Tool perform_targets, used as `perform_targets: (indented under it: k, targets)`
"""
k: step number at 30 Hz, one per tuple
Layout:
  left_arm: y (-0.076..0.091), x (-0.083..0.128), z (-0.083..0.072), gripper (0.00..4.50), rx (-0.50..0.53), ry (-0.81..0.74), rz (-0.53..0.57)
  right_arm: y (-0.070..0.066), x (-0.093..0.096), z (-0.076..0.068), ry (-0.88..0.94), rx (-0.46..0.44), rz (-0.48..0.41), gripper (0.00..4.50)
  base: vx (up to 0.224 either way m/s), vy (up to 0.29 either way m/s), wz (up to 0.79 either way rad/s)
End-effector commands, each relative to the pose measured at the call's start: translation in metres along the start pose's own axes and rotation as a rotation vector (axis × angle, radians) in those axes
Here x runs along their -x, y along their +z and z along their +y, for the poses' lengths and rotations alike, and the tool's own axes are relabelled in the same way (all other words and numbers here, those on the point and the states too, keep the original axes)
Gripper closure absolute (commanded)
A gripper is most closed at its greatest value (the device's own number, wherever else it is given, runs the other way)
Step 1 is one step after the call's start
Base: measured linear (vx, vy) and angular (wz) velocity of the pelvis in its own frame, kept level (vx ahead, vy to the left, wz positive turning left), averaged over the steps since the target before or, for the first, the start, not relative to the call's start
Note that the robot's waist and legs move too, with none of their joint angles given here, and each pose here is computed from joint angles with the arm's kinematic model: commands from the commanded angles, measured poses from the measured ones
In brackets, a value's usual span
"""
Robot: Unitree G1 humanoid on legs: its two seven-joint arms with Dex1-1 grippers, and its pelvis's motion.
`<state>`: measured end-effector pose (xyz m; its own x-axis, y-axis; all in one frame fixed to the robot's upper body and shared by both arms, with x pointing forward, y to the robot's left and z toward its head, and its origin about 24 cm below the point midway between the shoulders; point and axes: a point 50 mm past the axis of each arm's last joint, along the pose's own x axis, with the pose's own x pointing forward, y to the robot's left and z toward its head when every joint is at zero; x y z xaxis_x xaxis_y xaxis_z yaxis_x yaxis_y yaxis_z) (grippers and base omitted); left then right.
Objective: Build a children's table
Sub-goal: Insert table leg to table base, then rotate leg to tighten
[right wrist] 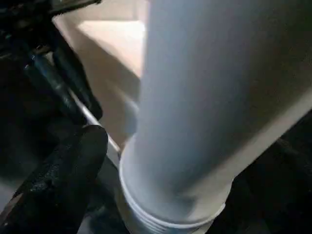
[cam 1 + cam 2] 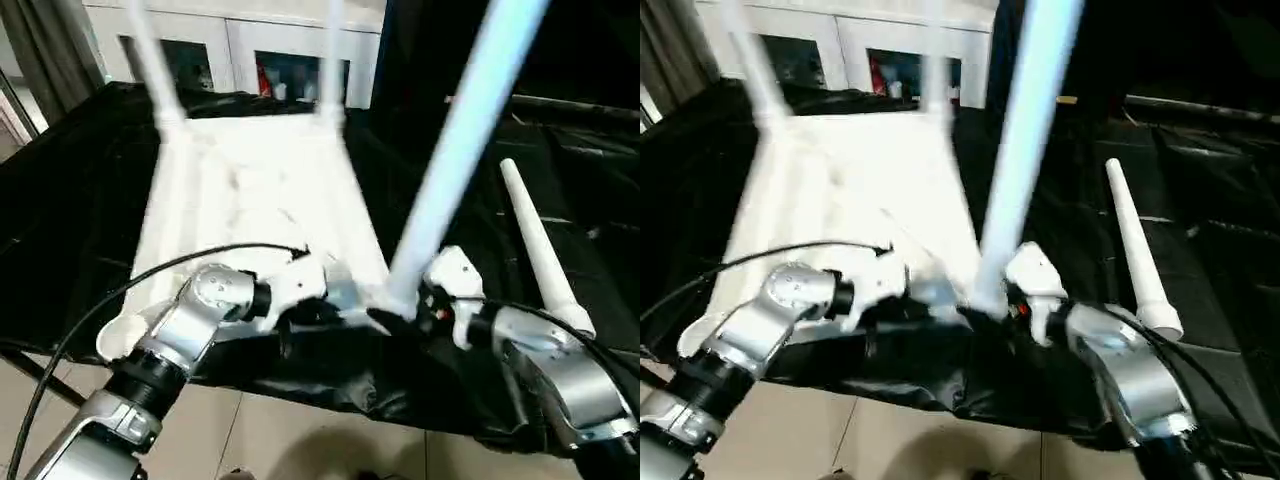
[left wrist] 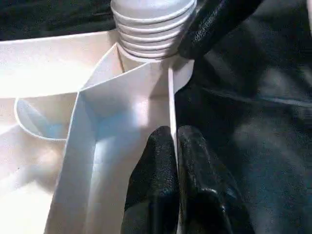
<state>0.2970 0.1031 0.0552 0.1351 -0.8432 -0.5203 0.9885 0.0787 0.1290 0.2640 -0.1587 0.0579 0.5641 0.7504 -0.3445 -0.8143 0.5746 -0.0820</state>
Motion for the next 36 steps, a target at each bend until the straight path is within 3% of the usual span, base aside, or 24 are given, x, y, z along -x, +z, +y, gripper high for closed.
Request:
perform_targets:
  k: [1,6,26,29,36]
  targets:
    - [0.013,0.000,0.001,4.50,-0.072,-0.020,-0.046,0.007,0.002,0.004,0.052,0.023,-0.027,0.07,0.000,0.000,0.00]
    - [0.011,0.003,0.004,4.50,-0.076,-0.012,-0.031,0.003,0.000,0.000,0.036,0.029,-0.021,0.07,0.000,0.000,0.00]
    - [0.006,0.006,0.004,4.50,-0.076,-0.013,-0.019,-0.008,-0.006,-0.003,-0.001,0.035,-0.010,1.65,0.000,0.000,0.00]
    - [0.004,0.006,0.004,4.50,-0.070,-0.011,-0.019,-0.011,-0.007,-0.002,-0.007,0.006,-0.021,1.70,0.000,0.000,0.00]
    - [0.001,0.002,0.005,4.50,-0.025,0.029,-0.032,-0.031,-0.017,-0.006,-0.177,-0.176,-0.052,1.71,0.000,0.000,0.00]
